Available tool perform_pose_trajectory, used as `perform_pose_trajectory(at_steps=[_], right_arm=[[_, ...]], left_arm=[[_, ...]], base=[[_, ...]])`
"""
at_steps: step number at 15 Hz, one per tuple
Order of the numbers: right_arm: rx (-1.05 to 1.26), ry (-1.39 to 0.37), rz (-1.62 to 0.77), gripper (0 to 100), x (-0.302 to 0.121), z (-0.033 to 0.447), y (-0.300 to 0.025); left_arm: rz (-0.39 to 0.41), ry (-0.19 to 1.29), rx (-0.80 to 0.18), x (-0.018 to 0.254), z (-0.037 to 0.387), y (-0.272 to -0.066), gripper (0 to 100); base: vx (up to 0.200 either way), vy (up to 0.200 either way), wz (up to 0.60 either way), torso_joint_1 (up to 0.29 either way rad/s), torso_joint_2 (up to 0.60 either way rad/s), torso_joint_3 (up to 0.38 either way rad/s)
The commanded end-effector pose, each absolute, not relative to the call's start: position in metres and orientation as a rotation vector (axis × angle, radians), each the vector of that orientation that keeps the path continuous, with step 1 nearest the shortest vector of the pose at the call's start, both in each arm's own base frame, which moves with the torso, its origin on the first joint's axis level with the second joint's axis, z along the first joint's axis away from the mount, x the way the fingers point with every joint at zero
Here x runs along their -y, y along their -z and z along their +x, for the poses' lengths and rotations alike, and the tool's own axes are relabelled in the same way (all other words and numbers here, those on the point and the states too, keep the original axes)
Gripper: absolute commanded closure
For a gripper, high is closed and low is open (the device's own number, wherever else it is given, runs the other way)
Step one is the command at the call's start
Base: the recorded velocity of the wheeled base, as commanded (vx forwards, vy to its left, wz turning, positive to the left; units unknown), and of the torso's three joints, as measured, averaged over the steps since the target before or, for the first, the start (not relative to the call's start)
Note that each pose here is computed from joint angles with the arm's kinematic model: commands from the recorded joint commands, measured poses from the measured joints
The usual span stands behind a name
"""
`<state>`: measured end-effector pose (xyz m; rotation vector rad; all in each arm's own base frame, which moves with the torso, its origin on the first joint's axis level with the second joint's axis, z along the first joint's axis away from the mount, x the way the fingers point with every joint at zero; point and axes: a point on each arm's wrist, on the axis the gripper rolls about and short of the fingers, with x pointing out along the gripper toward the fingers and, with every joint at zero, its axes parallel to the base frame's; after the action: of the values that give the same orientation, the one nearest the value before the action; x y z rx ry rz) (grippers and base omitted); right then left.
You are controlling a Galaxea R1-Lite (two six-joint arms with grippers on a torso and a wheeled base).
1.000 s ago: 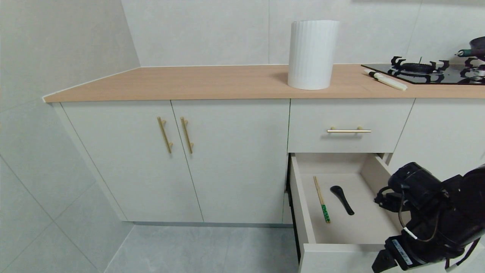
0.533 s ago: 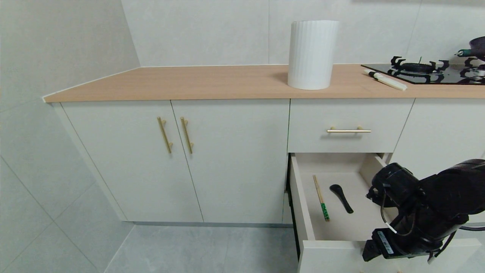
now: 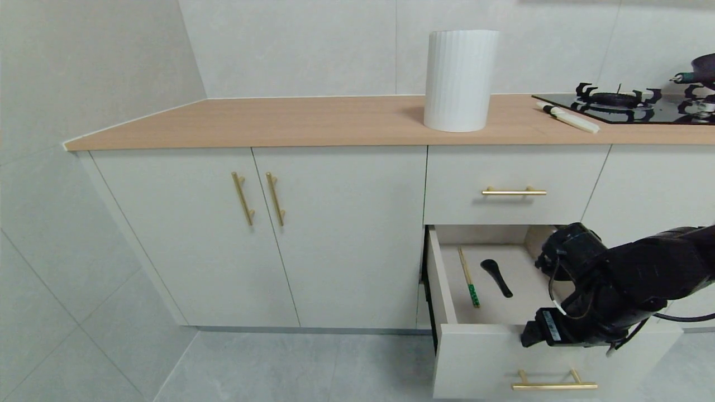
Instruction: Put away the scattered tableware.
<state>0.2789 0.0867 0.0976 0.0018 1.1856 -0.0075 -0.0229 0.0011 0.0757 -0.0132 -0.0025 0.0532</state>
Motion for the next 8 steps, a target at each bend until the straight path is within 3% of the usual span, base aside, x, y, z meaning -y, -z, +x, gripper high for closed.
perform_pose_trajectory(at_steps=[1,8], right_arm=[[-1.173,0.015,0.005,0,-0.085,0.295,-0.087],[-1.03,0.019,0.037,0,-0.089,0.37,-0.075]], left_arm=[[-0.014,-0.054,0.002,-0.001,-0.023,-0.076,0],[-0.014,-0.054,0.002,-0.001,-0.023,-0.076,0]], base=[[0.0,0.0,0.0,0.0,0.0,0.0],[0.0,0.0,0.0,0.0,0.0,0.0]])
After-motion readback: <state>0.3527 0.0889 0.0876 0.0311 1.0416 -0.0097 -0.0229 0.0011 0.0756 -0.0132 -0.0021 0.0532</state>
